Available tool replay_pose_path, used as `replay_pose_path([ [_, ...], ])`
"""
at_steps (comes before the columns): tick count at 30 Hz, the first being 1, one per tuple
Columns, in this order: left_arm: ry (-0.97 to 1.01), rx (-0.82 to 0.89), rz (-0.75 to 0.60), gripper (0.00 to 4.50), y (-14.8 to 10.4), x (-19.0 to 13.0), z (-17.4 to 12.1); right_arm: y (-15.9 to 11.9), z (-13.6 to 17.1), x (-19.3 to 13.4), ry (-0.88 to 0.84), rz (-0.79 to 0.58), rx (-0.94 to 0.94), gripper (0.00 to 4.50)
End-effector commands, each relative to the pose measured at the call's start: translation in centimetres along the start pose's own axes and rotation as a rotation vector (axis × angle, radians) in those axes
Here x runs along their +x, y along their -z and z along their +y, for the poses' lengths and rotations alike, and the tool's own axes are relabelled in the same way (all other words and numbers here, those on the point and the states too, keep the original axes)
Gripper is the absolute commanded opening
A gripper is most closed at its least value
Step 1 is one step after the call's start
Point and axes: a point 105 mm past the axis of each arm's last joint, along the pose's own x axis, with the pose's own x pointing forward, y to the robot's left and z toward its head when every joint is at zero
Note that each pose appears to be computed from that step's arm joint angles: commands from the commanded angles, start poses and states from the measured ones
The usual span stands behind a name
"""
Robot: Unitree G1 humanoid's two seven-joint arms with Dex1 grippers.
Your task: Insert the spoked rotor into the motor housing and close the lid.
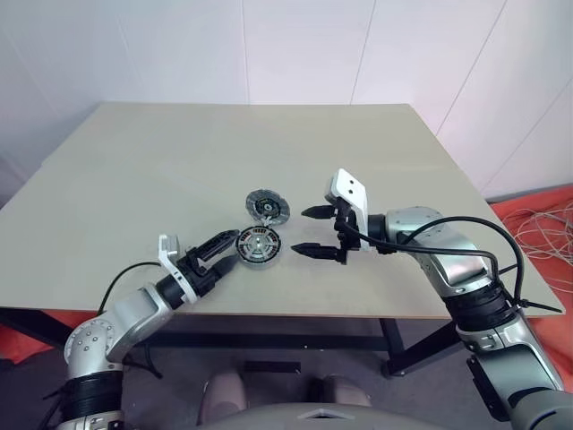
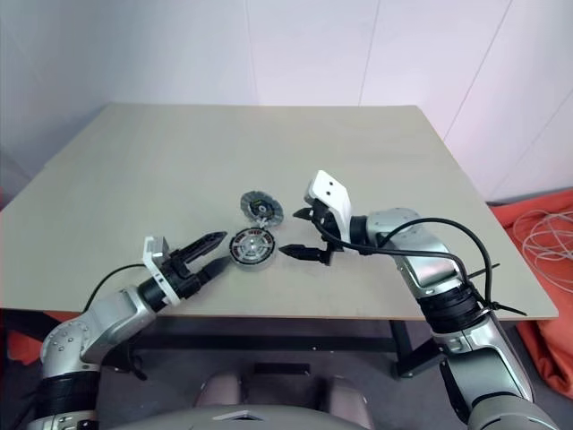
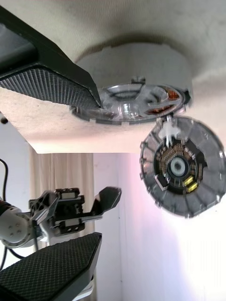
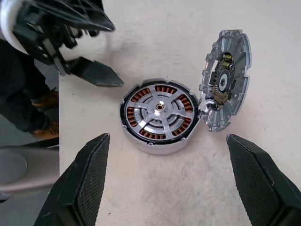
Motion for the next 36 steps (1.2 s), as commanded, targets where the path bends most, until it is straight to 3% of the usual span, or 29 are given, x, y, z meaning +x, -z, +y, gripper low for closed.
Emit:
replay_pose_path([
  [1, 0.032, 0.043, 0.021, 4.43, 0.3, -0.7, -1.7, -1.1, 0.0, -0.1, -0.001, -0.028, -0.042, 4.50],
  [6, 0.012, 0.154, 0.023, 4.43, -0.6, -2.1, -3.0, -1.2, 0.1, 0.0, -0.005, -0.033, -0.040, 4.50],
  [8, -0.038, 0.272, 0.014, 4.43, -1.7, -2.6, -3.3, -1.4, 0.2, 0.3, -0.015, -0.046, -0.033, 4.50],
  [10, -0.146, 0.504, -0.033, 4.43, -3.9, -3.0, -3.0, -1.7, 0.7, 0.9, -0.033, -0.070, -0.019, 4.50],
  [13, -0.262, 0.757, -0.068, 4.50, -6.5, -3.8, -2.2, -2.0, 0.9, 1.7, -0.035, -0.100, -0.001, 3.92],
  [18, -0.429, 1.105, -0.024, 4.50, -9.2, -5.4, -0.4, -2.3, 0.9, 3.6, -0.002, -0.137, 0.007, 2.25],
  [21, -0.468, 1.292, -0.135, 4.50, -11.8, -5.5, -0.7, -2.3, 0.9, 5.2, 0.008, -0.149, 0.001, 1.16],
  [24, -0.375, 1.413, -0.225, 4.50, -12.4, -4.6, -2.2, -2.4, 0.5, 6.6, 0.021, -0.155, -0.015, 0.13],
  [29, -0.497, 1.547, -0.265, 4.50, -13.6, -4.2, -1.2, -2.3, 0.0, 8.3, 0.042, -0.161, -0.029, 0.06],
  [31, -0.461, 1.555, -0.249, 4.50, -12.9, -3.6, -1.1, -1.9, 0.0, 8.9, 0.037, -0.152, -0.028, 0.06],
  [36, -0.384, 1.523, -0.247, 4.50, -12.0, -2.8, -1.3, 1.8, 0.4, 10.1, 0.021, -0.041, -0.019, 0.06],
])
